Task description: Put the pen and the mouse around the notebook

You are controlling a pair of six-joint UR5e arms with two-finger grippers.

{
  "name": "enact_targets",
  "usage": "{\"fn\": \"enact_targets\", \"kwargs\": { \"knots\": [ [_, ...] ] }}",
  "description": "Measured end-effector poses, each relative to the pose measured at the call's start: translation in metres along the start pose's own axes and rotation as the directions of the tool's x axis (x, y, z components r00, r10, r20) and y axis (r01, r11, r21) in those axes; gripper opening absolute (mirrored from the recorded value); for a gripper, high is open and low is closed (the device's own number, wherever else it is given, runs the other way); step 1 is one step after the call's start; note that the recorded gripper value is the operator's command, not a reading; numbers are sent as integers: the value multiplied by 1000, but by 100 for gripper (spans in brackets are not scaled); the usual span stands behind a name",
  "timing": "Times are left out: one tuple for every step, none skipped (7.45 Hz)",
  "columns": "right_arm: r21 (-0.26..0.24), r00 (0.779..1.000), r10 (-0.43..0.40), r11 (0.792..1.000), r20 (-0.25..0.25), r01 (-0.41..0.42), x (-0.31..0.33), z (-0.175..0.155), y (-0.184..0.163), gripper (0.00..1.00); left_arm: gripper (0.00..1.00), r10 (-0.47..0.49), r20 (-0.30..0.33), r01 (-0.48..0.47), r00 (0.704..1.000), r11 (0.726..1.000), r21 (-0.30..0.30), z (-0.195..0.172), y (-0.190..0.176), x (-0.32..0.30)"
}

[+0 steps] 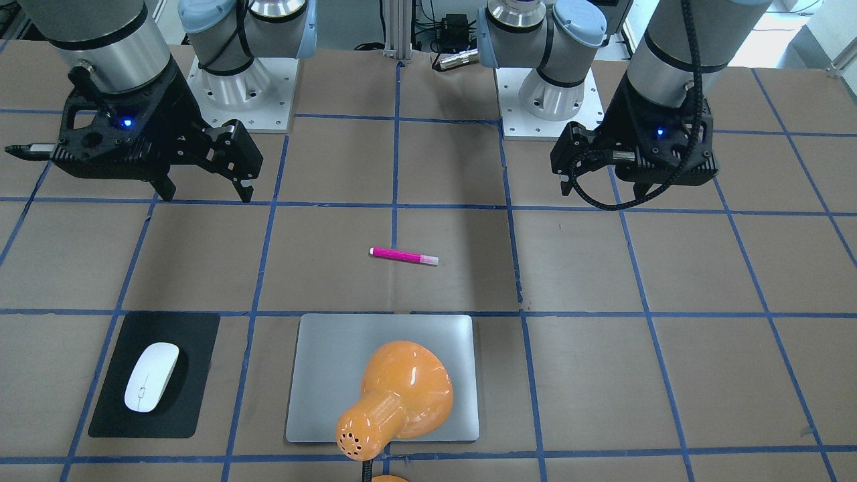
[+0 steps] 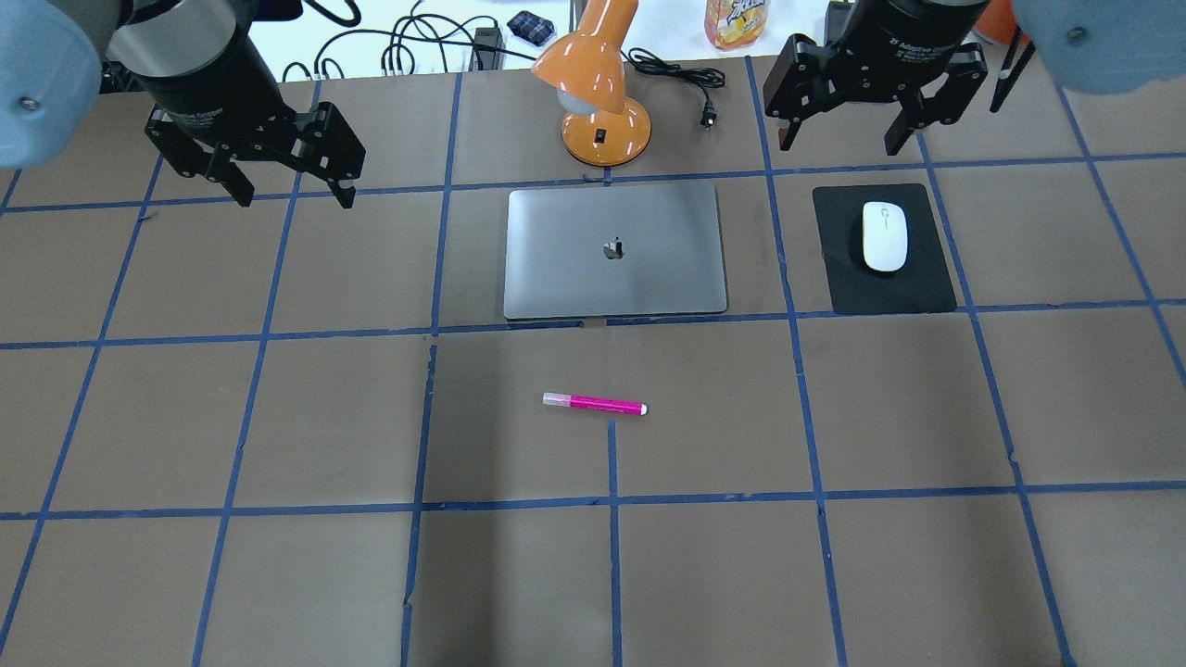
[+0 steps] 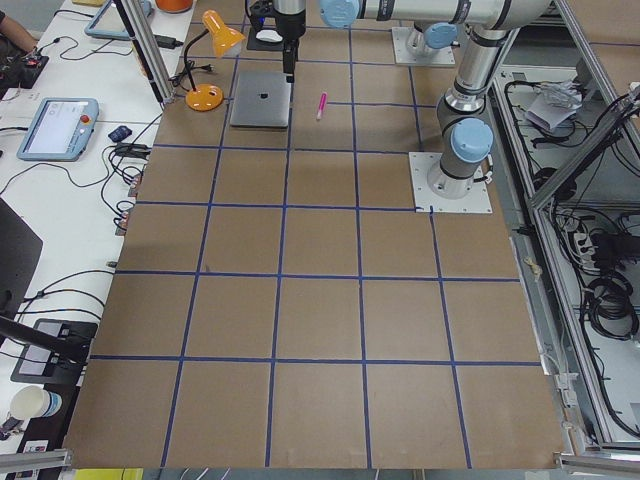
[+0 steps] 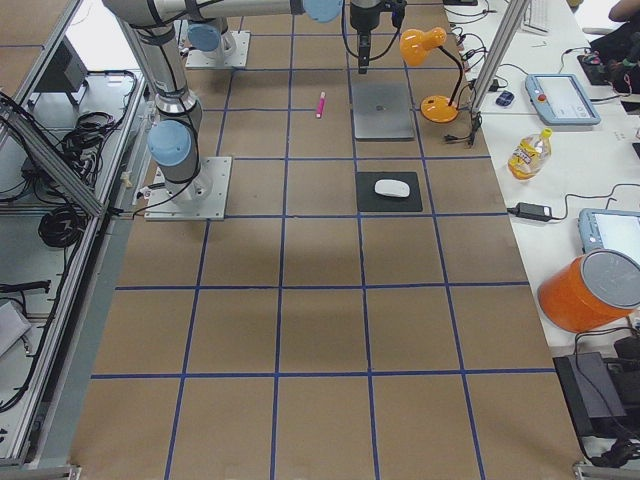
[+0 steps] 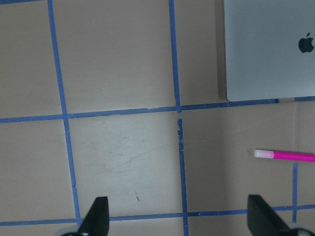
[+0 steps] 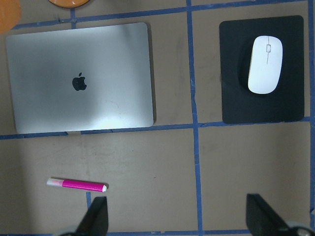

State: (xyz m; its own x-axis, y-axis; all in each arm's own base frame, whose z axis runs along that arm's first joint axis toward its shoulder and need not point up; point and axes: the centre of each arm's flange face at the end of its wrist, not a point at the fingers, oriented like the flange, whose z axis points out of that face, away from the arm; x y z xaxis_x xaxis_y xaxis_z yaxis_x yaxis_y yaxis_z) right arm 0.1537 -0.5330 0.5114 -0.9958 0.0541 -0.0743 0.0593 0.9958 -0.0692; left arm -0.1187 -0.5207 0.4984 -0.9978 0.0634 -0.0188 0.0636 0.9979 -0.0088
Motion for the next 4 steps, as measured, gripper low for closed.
{"fn": "enact_targets", "kwargs": {
  "knots": [
    [0, 1000, 0, 1000, 1, 0, 0, 0, 0, 100, 100, 3, -4, -3, 1000, 1000, 2, -2, 3, 2],
    [1, 1000, -2, 1000, 3, 2, 0, 0, 1, 100, 100, 3, -7, -3, 1000, 1000, 2, -3, 5, 2],
    [1, 1000, -5, 1000, 7, 5, -1, 0, 1, 100, 100, 2, -7, -2, 1000, 1000, -1, -2, 4, 2],
    [2, 1000, -7, 1000, 8, 7, -1, 0, 1, 100, 100, 0, -4, 0, 1000, 1000, 0, -4, 6, 1]
  ]
}}
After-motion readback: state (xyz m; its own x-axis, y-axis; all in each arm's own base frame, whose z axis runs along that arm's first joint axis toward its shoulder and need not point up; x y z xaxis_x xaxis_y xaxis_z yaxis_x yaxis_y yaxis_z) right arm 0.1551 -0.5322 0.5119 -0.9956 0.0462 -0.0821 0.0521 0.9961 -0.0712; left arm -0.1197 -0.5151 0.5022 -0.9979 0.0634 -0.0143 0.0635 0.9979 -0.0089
